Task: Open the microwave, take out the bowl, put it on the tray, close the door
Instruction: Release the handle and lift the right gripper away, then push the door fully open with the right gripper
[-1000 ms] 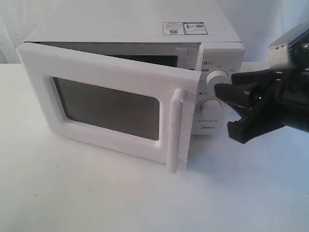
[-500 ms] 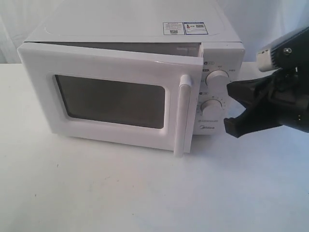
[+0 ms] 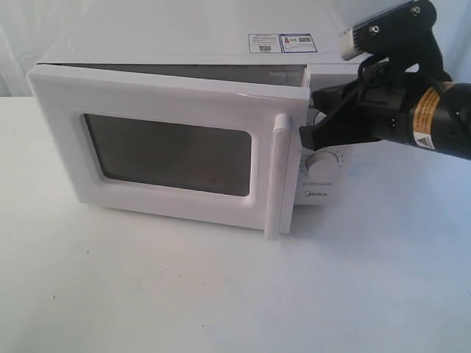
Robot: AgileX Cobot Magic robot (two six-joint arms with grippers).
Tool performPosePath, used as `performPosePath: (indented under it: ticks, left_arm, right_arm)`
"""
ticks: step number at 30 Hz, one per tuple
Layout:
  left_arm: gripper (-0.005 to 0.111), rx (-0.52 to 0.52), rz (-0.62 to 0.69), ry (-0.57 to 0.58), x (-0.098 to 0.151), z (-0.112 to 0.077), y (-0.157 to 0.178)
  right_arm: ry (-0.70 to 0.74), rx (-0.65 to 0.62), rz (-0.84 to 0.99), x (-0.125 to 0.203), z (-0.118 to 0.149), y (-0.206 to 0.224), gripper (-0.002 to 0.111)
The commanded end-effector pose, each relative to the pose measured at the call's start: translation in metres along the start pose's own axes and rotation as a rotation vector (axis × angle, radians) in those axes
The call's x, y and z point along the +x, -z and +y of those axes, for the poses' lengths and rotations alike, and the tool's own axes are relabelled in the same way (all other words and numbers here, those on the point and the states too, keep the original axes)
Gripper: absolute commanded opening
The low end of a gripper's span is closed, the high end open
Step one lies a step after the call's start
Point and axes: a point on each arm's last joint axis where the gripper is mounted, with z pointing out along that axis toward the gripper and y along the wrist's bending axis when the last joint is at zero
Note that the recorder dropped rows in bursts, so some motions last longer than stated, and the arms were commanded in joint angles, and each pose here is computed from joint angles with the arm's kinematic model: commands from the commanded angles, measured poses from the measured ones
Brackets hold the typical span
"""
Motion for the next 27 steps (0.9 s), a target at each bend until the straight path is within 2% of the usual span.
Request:
performPosePath:
  ticks: [1,12,16,18,23,27]
  left_arm:
    - [0.000,0.000,0.000,0.008,0.001,0.000,0.000]
    - [0.000,0.000,0.000,0.008,0.001,0.000,0.000]
    - [0.000,0.000,0.000,0.008,0.001,0.000,0.000]
    - [0.000,0.000,0.000,0.008,0.001,0.000,0.000]
    - [0.000,0.000,0.000,0.008,0.001,0.000,0.000]
    - [0.000,0.000,0.000,0.008,0.001,0.000,0.000]
  right_arm:
    - [0.006,-0.004,-0.014,-0.002,-0.002,-0.009,0.000]
    - [0.013,-0.144,-0.038,0.012,0.012,-0.017,0.000]
    - [0.023,-0.240,-0.011,0.022,0.022,-0.015,0.000]
    - [0.012,-0.330,-0.002,0.025,0.031,-0.010,0.000]
    - [-0.037,-0.671,-0.015,0.021,0.059,0.013,0.000]
    - [-0.063,-0.826,-0.036,0.020,0.069,0.023,0.000]
